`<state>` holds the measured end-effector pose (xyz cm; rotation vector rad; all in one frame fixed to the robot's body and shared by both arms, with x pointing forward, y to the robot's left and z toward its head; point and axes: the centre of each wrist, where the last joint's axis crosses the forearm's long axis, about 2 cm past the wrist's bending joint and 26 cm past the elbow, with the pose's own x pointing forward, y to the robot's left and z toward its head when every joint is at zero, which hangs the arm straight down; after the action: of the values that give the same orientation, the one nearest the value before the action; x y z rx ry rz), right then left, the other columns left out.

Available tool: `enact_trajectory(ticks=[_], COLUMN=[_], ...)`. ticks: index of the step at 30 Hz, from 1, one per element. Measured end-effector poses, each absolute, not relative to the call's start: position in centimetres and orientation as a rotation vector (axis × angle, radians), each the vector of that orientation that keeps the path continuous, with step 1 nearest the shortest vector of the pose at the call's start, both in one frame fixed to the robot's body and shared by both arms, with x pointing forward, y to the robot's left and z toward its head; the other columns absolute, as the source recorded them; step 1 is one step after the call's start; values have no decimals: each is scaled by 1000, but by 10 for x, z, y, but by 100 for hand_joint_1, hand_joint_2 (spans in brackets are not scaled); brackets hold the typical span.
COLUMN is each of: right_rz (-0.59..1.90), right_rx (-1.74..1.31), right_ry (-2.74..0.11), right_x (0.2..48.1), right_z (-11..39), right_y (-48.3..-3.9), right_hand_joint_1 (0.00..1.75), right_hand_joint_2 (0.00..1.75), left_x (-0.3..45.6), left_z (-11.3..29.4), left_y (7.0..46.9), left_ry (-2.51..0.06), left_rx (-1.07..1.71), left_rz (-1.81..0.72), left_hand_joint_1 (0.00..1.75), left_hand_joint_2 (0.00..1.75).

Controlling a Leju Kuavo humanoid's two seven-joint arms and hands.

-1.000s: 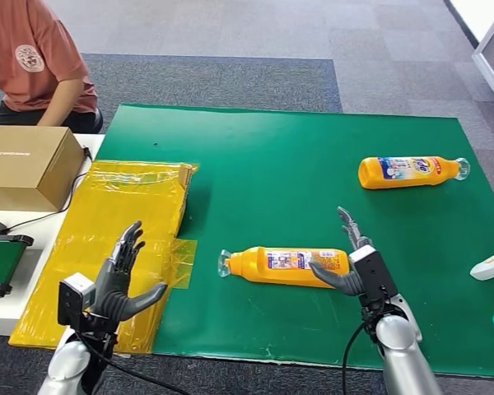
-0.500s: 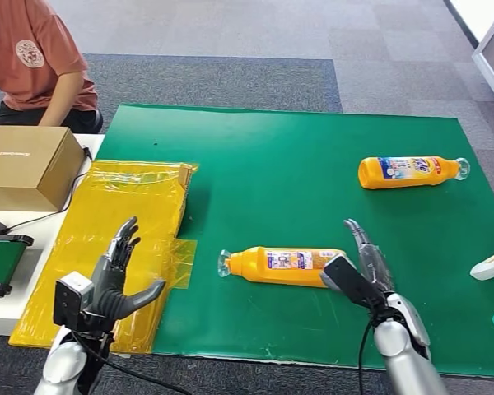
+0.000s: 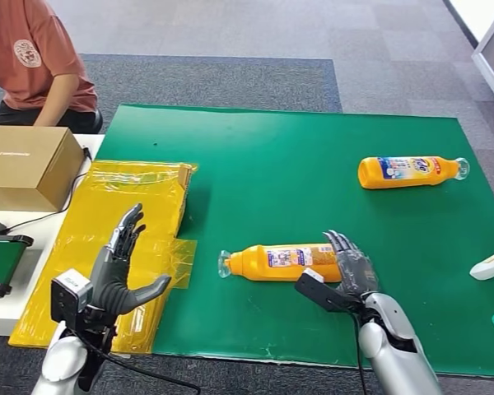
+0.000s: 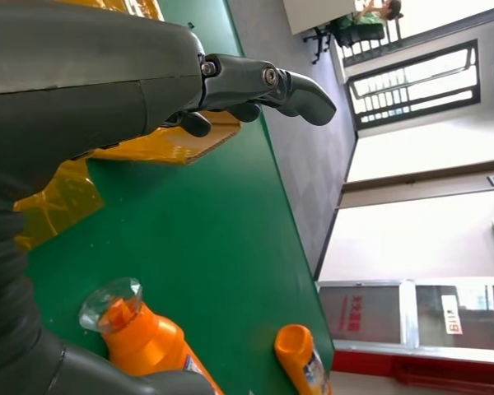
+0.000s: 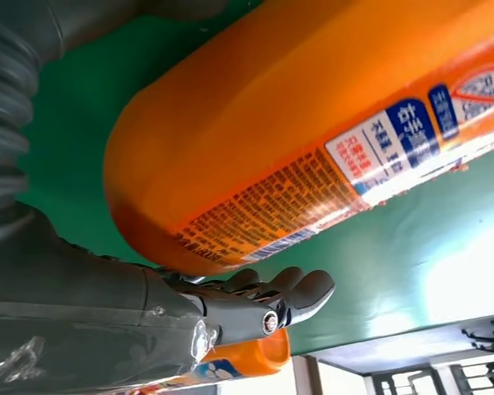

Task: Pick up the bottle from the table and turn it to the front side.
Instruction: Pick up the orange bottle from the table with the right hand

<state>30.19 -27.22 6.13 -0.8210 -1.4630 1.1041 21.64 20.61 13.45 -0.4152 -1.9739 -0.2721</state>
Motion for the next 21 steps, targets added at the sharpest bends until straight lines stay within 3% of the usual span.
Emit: enact_trajectory(ticks=[9,10,13,14,21], right_rz=[1278,1297,1363,1387,1467], right_rx=[-873,-877,-891,-894,-909], right_ry=[-1445,-1442,-1429,-1423,-1404], right_x=[320,321,326,328,336], right_z=[66,67,68,68,68], right_y=[-259,-257,-253,-252,-251], right_hand_joint_1=[0,13,144,175,175], right_hand_joint_2=[175,175,175,175,175], left_x=[220,220,222,222,224], left_z=[138,138,139,139,140], left_y=[205,205,205,205,205], left_ry=[-1981,-1980,-1982,-1984,-1986], left_rx=[-437,-438,-441,-443,-451], left_rz=[-270,-270,-271,-271,-267], left_hand_joint_1=[0,0,0,0,0], left_hand_joint_2=[175,175,175,175,175])
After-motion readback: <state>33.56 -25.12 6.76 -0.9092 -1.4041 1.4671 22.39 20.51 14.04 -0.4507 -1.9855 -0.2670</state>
